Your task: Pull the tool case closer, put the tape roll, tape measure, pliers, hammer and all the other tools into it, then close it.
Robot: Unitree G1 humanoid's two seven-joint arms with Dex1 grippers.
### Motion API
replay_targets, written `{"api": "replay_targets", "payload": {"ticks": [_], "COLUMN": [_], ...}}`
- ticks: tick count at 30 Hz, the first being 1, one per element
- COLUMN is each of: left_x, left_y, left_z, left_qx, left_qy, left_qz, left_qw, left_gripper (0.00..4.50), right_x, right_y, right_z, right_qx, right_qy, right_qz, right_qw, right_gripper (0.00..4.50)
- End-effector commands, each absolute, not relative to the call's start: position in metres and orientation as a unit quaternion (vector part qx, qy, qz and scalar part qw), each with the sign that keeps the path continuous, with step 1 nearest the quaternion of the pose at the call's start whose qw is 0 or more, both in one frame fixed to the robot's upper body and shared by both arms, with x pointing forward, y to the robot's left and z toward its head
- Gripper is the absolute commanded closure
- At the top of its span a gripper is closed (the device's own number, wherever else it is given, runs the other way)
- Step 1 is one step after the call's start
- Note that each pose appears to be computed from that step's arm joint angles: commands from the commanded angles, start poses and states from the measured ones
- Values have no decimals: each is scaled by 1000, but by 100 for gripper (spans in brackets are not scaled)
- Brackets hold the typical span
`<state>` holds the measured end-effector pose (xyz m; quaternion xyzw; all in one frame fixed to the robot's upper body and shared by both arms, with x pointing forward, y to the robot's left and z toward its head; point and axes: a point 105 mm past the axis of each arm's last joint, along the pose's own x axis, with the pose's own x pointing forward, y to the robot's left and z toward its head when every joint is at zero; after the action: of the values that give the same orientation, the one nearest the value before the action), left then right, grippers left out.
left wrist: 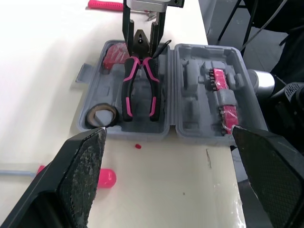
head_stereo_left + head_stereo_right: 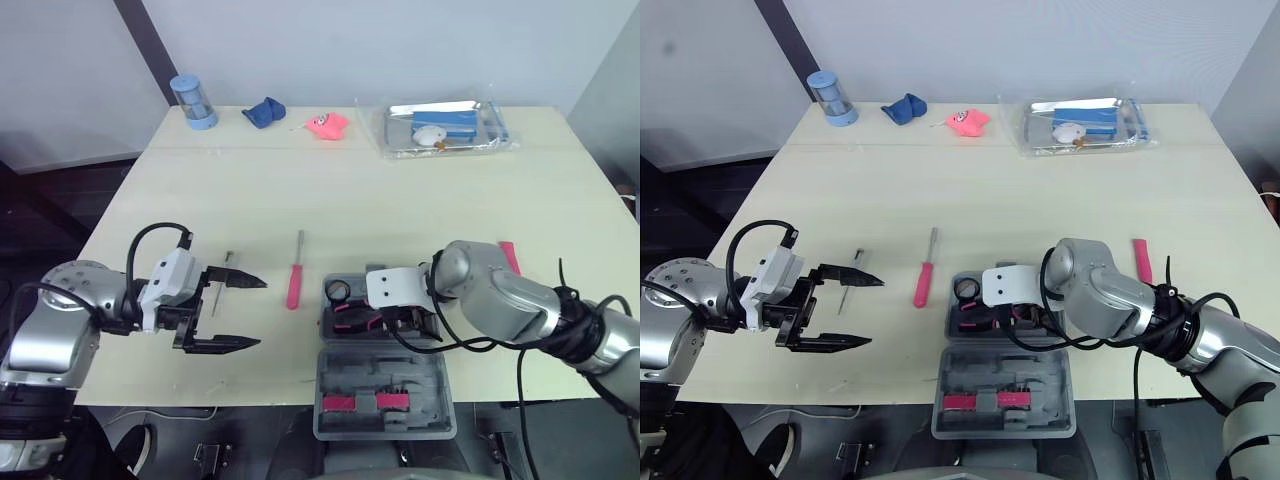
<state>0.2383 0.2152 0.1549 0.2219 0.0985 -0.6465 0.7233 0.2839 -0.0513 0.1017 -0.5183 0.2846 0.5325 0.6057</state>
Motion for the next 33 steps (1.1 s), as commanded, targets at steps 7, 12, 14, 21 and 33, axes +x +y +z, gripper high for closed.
{"api": "replay_targets", "payload": {"ticks": [7,12,14,21,33], "left_x": [234,235,236,236,236], "left_y": [219,218,217,212,209], "left_z": [159,158,157,157,159], "left_qx": [234,232,231,227,228], "left_qy": [95,94,93,89,86], "left_qz": [-661,-663,-664,-671,-672], "left_qw": [707,705,705,700,699], "left_gripper": [2,2,2,2,2], "right_x": [286,285,285,282,284], "right_y": [-37,-40,-44,-53,-39], "right_z": [103,96,93,84,90], "right_qx": [-521,-522,-524,-532,-528], "right_qy": [259,262,264,263,243], "right_qz": [527,525,524,523,527], "right_qw": [619,619,618,612,620], "right_gripper": [338,338,338,338,338]}}
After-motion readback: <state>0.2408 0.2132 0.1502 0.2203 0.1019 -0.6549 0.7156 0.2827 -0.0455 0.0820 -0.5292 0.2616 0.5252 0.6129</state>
